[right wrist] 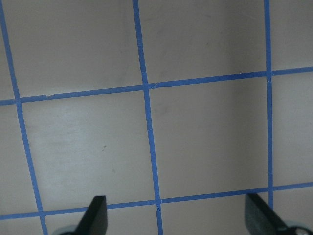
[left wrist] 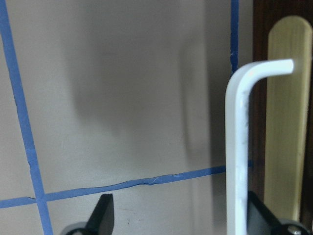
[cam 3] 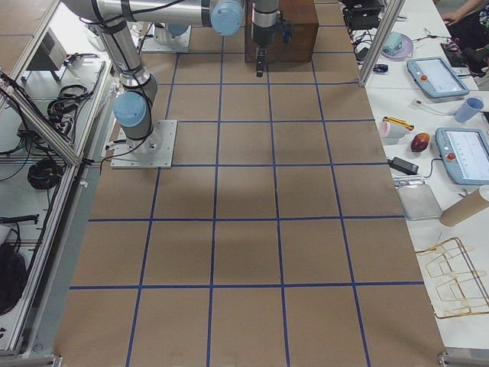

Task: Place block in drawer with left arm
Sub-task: 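Pull the drawer open with the left gripper, away from the cabinet, then release the handle and move the left gripper toward the yellow cube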

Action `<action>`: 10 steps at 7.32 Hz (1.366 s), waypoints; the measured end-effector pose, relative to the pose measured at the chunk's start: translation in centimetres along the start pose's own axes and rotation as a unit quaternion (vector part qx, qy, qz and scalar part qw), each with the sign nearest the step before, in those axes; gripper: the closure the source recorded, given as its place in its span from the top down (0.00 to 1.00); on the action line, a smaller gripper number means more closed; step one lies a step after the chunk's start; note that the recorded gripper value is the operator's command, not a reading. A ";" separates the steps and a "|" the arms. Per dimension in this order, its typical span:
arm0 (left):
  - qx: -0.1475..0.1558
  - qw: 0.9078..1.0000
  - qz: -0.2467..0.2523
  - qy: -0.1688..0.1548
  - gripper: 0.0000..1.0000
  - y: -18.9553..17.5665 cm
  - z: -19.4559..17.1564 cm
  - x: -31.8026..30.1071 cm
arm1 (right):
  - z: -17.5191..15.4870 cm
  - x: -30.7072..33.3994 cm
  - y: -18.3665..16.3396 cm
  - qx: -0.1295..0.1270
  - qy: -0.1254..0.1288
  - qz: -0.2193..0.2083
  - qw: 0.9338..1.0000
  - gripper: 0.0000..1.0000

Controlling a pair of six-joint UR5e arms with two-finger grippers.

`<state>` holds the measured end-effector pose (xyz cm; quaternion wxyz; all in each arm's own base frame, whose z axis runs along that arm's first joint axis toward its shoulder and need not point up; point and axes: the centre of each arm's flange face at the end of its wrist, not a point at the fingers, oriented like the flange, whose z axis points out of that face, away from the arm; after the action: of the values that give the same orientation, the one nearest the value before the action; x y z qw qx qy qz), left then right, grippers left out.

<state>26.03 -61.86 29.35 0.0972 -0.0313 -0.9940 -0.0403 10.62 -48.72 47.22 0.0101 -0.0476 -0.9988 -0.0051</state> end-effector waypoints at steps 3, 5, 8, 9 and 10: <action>-0.005 1.000 -0.001 -0.012 0.91 0.3 -0.4 -0.2 | 0.0 0.0 0.0 0.000 0.000 0.000 1.000 1.00; -0.006 1.000 -0.001 -0.016 0.91 0.4 -0.6 -0.2 | 0.0 0.0 0.0 0.000 0.000 0.000 1.000 1.00; -0.005 1.000 -0.002 -0.018 0.91 0.6 -1.0 -0.2 | 0.0 0.0 0.0 0.000 0.000 0.000 1.000 1.00; -0.003 1.000 -0.003 -0.019 0.92 0.6 -1.2 -0.1 | 0.0 0.0 0.0 0.000 0.000 0.000 1.000 1.00; -0.001 1.000 -0.003 -0.022 0.92 0.6 -1.6 0.0 | 0.0 0.0 0.0 0.000 0.000 0.000 1.000 1.00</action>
<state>26.42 -61.41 30.97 0.0752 -0.0290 -0.9959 -0.0406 10.63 -48.72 47.22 0.0100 -0.0476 -0.9988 -0.0051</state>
